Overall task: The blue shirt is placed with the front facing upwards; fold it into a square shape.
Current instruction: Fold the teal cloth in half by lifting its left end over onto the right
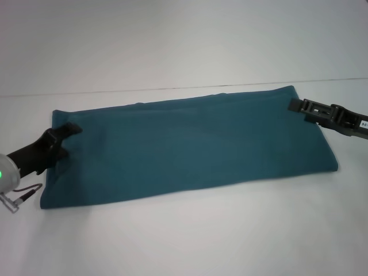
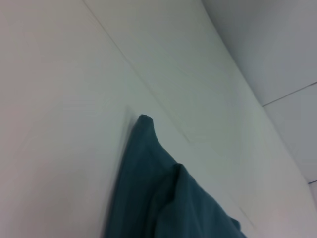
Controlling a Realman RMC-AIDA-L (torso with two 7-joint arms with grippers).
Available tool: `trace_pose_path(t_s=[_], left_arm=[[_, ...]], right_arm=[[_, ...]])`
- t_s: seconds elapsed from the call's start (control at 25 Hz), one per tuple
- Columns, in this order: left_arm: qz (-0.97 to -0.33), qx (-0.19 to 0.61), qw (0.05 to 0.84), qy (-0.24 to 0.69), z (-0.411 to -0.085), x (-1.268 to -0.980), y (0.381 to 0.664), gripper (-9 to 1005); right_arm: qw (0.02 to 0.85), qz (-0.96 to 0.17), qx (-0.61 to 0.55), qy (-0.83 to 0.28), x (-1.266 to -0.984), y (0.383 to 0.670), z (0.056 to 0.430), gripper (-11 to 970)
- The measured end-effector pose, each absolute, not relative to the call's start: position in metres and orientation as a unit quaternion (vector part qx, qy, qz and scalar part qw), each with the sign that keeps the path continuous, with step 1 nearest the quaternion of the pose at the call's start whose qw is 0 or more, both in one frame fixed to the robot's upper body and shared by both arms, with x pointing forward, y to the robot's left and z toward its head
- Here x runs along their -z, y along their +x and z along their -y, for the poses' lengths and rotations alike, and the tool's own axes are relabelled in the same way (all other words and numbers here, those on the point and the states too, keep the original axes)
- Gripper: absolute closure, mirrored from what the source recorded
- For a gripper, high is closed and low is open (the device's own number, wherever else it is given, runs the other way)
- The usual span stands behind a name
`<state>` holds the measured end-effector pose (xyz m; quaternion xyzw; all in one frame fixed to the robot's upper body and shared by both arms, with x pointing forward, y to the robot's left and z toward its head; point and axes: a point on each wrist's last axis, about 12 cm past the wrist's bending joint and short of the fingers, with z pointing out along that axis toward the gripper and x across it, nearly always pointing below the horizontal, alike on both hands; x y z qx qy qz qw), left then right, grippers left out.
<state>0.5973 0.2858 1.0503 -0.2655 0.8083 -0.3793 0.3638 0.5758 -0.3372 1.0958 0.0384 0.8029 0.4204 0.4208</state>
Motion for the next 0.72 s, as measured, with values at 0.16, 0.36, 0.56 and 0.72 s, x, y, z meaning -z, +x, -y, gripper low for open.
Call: trace_pose_path(t_s=[0.16,0.36,0.56,0.72], left_arm=[[-0.818,0.361,0.369,-0.254,-0.283,-1.046,0.599,215],[-0.822,0.351,0.373,-0.248,-0.285,-1.045,0.6,215],[-0.816,0.358,0.382,-0.244,-0.291,-1.051,0.598,215],[-0.809,0.358,0.393,-0.251,-0.298,-1.054,0.596,215]], right_arm=[[0.421,-0.803,-0.42,0.038,-1.096,0.576,0.337,14],[0.423,-0.801,-0.421,0.041,-1.096,0.576,0.338,14],[0.427,-0.799,-0.421,0.045,-1.098,0.577,0.339,14],[0.427,-0.798,-0.421,0.046,-1.097,0.577,0.339,14]])
